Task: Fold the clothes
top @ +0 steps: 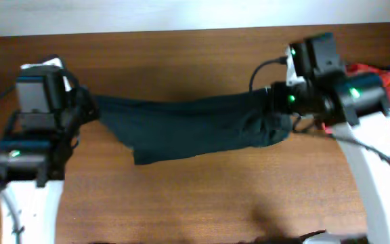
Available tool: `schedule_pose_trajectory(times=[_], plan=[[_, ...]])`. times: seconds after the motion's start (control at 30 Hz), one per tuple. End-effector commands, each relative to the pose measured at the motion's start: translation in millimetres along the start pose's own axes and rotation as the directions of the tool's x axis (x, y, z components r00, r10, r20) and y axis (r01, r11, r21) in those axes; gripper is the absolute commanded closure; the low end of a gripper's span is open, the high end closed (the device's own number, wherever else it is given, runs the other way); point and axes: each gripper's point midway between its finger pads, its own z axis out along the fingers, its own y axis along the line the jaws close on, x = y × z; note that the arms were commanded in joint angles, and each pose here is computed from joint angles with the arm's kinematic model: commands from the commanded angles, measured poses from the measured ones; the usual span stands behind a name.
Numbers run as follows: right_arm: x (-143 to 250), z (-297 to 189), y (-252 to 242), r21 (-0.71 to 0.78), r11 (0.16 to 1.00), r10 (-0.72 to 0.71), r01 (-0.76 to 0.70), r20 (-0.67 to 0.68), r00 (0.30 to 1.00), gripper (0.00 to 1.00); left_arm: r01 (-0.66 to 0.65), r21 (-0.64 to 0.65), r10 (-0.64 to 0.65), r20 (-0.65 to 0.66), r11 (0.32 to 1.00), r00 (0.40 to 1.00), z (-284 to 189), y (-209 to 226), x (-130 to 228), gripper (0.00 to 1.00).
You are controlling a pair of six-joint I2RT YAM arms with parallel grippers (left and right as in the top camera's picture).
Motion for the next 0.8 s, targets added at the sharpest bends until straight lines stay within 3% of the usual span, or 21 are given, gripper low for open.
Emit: schedule_pose_trajectory(times=[0.0,0.17,0.5,0.63,0.77], plan=[[-22.0,35.9,-7.1,0.035,0.999,0.037,-0.036,-0.013,0.999,0.96,0.019,-0.021,-0.019,-0.005,1.000,1.000,44.2,4.9,22.2,0.99],[-41.7,98.8,4.2,-0.012,1.000,-0.005,0.005,-0.051,0.999,0.96,0.025,-0.014,-0.025,0.017,1.000,1.000,98.8,3.2,42.0,0.99],[-82.5,242.8,8.1,-0.108,0.994,-0.021,0.020,-0.003,1.000,0.93,0.026,-0.059,-0.032,-0.103,0.998,0.994,183.2,6.9,92.2,0.99],[-94.1,279.5,8.7,-0.159,0.987,-0.013,0.020,0.042,0.999,0.93,0.020,-0.069,-0.029,-0.132,0.997,0.991,196.8,7.9,102.9,0.99],[-114.1,283.1,3.7,-0.157,0.985,-0.056,0.076,0.129,0.990,0.92,0.025,-0.071,-0.035,-0.135,0.997,0.990,199.4,8.1,104.6,0.99]])
